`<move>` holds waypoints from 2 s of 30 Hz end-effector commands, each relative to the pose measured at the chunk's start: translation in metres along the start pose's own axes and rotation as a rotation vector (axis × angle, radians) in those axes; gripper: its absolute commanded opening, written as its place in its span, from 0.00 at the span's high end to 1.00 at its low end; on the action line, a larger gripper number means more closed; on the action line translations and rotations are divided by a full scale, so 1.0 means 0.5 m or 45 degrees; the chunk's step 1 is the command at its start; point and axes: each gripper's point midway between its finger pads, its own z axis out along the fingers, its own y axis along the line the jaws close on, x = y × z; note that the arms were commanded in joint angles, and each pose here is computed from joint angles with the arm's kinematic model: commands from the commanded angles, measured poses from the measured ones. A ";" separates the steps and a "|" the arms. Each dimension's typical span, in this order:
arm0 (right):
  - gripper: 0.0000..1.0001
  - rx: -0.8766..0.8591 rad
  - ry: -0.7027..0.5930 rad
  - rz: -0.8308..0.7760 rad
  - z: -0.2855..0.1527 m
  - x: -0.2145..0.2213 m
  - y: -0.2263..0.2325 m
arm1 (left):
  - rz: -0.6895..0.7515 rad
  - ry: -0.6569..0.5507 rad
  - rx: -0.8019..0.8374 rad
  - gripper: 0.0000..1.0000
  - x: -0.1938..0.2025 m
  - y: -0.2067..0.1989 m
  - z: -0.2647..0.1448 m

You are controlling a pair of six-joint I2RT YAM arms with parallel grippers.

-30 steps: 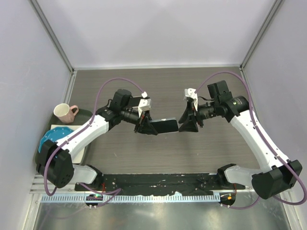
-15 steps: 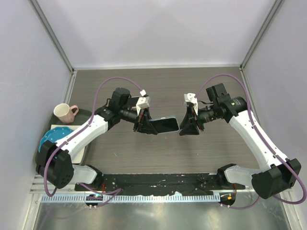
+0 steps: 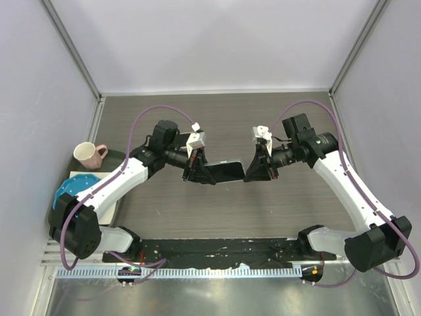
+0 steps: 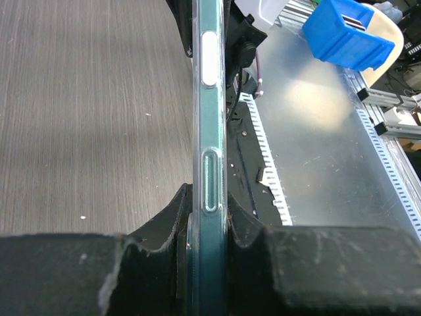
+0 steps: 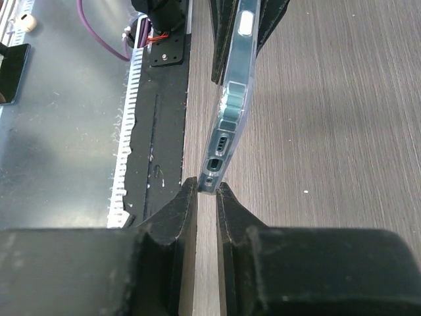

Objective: Take the phone out of the phone case
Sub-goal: Remove the phone case from the phone.

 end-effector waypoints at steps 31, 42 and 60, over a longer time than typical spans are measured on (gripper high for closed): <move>0.99 0.054 0.051 -0.704 0.011 -0.038 0.001 | -0.005 -0.042 0.472 1.00 -0.067 -0.131 -0.002; 0.99 0.133 0.037 -0.727 0.005 -0.054 -0.031 | -0.011 -0.040 0.568 1.00 -0.070 -0.163 -0.009; 0.99 0.140 -0.065 -0.845 -0.029 -0.048 -0.069 | -0.039 -0.007 0.648 1.00 -0.099 -0.227 0.000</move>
